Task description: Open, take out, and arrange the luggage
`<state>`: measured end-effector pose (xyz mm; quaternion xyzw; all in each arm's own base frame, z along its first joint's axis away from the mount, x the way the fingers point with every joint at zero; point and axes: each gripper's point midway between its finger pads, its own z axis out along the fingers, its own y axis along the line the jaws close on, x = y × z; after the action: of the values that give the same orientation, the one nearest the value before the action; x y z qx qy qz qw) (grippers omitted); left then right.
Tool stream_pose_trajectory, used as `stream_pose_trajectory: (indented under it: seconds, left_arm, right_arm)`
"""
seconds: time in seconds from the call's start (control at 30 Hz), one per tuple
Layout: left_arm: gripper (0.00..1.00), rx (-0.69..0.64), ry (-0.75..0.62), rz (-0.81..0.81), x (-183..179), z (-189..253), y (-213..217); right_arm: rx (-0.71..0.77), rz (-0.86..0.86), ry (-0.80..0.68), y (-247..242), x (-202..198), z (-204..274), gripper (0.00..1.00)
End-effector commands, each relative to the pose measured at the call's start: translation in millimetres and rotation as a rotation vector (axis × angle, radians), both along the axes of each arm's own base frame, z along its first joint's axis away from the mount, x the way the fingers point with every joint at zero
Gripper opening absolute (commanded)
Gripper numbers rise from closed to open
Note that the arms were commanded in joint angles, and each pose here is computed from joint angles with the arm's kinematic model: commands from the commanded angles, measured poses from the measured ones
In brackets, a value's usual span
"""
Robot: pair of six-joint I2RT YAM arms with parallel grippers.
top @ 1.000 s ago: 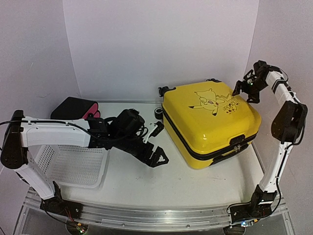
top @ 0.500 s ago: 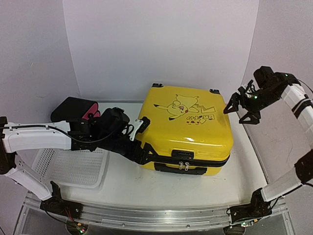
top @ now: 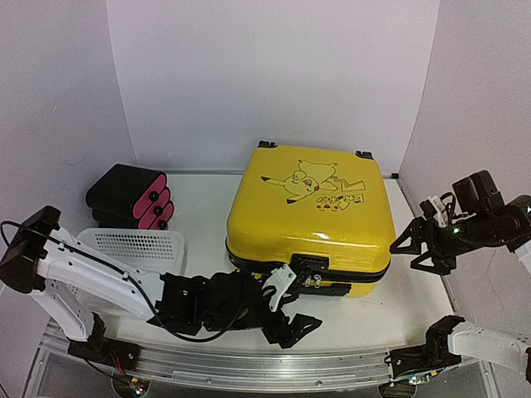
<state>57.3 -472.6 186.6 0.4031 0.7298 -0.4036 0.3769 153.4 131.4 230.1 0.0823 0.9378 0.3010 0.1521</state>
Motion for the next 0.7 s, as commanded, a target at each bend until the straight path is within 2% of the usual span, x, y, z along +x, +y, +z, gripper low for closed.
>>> stream_pose_trajectory:
  seconds: [0.0,0.07,0.17,0.23,0.33,0.47,0.67]
  left_arm:
    - [0.81,-0.157,-0.079,0.153,36,23,-26]
    - [0.76,-0.150,-0.054,0.234,48,13,-25]
    - [0.74,-0.146,-0.062,0.279,55,11,-25]
    - [0.76,-0.154,-0.059,0.290,58,15,-22]
    - [0.84,-0.150,0.028,0.290,73,14,-15]
    - [0.86,-0.119,0.073,0.345,97,13,6]
    - [0.90,-0.077,0.131,0.438,137,14,40]
  right_arm:
    - [0.017,-0.003,-0.040,10,9,5,0.83]
    - [0.001,0.013,-0.056,11,9,4,0.83]
    - [-0.012,0.070,-0.047,23,11,-1,0.82]
    - [-0.078,0.106,-0.052,27,12,-9,0.82]
    - [-0.194,0.156,-0.070,30,18,-19,0.83]
    - [-0.342,0.216,-0.083,39,34,-34,0.86]
    - [-0.506,0.144,-0.183,31,77,-32,0.95]
